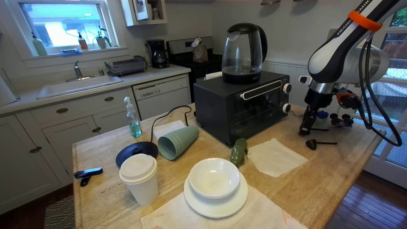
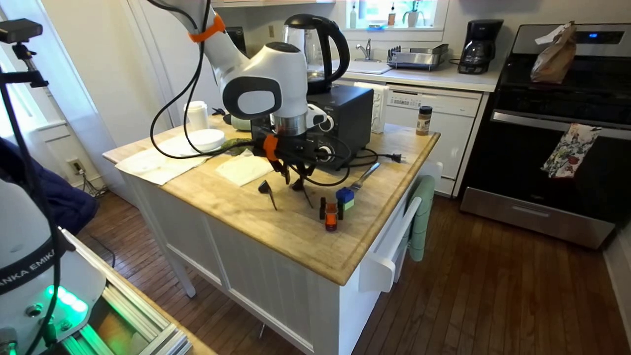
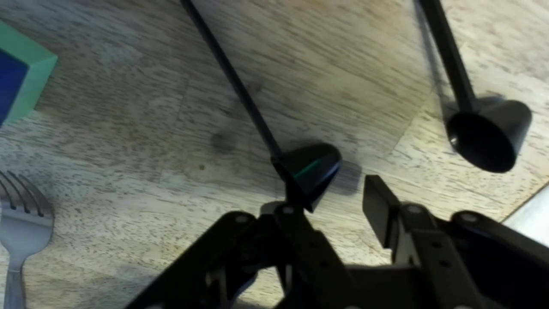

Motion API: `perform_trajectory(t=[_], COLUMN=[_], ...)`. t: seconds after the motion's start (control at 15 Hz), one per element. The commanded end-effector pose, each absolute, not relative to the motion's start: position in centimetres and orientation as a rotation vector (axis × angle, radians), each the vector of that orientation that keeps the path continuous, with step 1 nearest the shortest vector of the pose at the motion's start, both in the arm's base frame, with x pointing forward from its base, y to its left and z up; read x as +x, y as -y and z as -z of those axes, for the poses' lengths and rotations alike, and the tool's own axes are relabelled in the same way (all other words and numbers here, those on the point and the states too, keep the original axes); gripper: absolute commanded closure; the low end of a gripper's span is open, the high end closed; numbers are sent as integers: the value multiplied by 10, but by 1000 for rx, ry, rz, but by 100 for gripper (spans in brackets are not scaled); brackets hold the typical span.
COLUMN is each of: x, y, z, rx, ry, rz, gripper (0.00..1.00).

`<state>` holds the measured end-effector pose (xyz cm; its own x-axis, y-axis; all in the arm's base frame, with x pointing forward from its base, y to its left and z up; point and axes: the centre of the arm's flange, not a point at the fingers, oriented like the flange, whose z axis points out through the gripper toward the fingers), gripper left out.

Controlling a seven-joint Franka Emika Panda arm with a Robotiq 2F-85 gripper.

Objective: Stack the two measuring spoons together

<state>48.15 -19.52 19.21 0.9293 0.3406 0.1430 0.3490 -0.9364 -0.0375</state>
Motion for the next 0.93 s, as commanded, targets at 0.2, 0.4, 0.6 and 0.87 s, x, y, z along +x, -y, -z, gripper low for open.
perform_trajectory(t=[0.2,0.4,0.6,0.87], x=[486,487,486,483], y=[206,207,209,211], z=[-187,-189,-189,-194], rx=[-3011,-3010,-2995,-2899], ry=[534,529,503,407], rz=[233,236,228,190], gripper=[100,99,99,99])
